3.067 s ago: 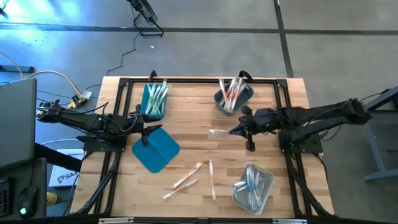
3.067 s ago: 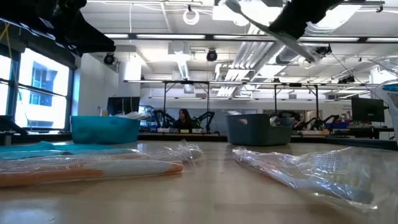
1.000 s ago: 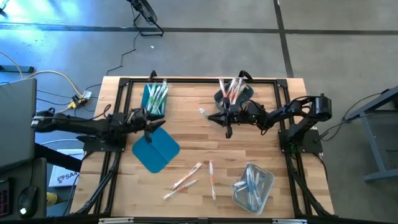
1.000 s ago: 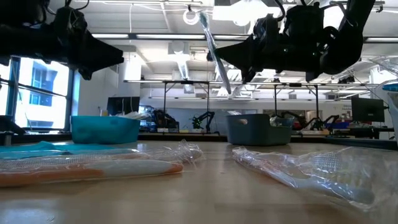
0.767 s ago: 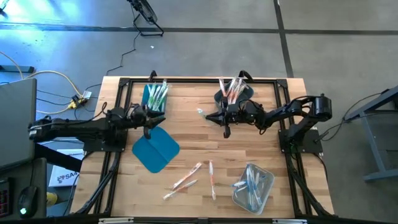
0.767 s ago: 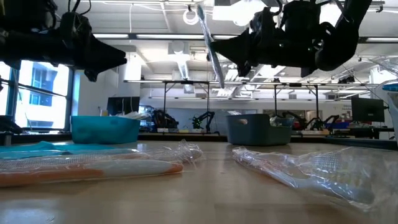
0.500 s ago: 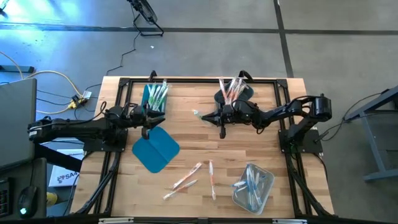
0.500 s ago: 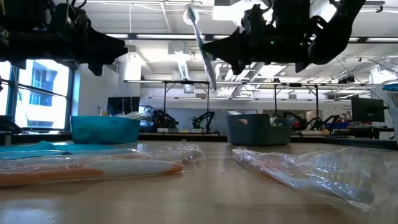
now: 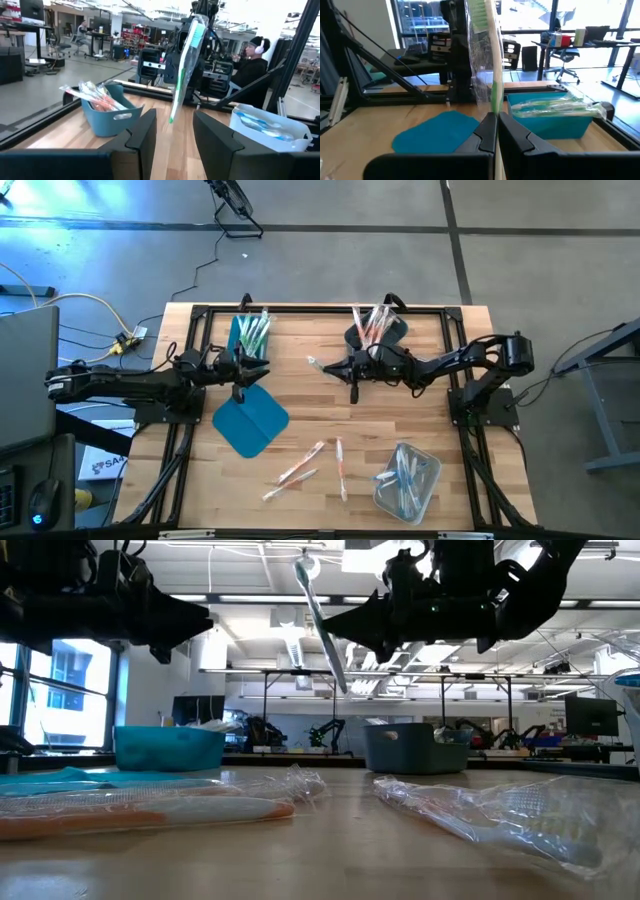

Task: Pick & Place Toothbrushes
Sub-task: Put the green toothbrush into the blue bin

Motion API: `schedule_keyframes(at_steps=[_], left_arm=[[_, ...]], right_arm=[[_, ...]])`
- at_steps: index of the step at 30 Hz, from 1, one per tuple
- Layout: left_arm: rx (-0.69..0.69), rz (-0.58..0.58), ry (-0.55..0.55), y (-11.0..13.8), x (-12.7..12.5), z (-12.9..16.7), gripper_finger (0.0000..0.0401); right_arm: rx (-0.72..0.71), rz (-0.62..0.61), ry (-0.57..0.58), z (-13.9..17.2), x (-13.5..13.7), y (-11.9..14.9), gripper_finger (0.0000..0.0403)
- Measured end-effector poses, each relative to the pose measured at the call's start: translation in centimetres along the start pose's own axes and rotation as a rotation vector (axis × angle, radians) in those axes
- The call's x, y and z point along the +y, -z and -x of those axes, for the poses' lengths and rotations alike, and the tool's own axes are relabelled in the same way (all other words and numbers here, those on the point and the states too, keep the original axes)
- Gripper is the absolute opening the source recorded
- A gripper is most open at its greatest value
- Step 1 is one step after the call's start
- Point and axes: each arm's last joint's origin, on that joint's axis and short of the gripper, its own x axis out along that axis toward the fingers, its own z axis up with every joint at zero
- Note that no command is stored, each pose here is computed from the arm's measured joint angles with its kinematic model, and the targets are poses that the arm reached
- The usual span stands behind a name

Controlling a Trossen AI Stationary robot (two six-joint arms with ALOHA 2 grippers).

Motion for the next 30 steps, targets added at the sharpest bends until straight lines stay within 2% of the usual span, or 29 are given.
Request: schedule_keyframes(at_steps=[10, 20, 30], left_arm=[[-0.001, -0.084, -0.002, -0.1, 0.2, -1.6, 0.0132], [0.062, -0.078, 0.004, -0.4, 0.5, -4.8, 0.0207], [0.110, -0.085, 0.113, -0.8, 0.5, -9.1, 0.0192]], right_arm=[[0.040, -0.009, 0.008, 0.0, 0.0, 0.4, 0.0003], [0.042, -0.009, 0.007, 0.0, 0.0, 0.4, 0.0003], [0.061, -0.029, 0.007, 0.0, 0.0, 0.6, 0.0003]])
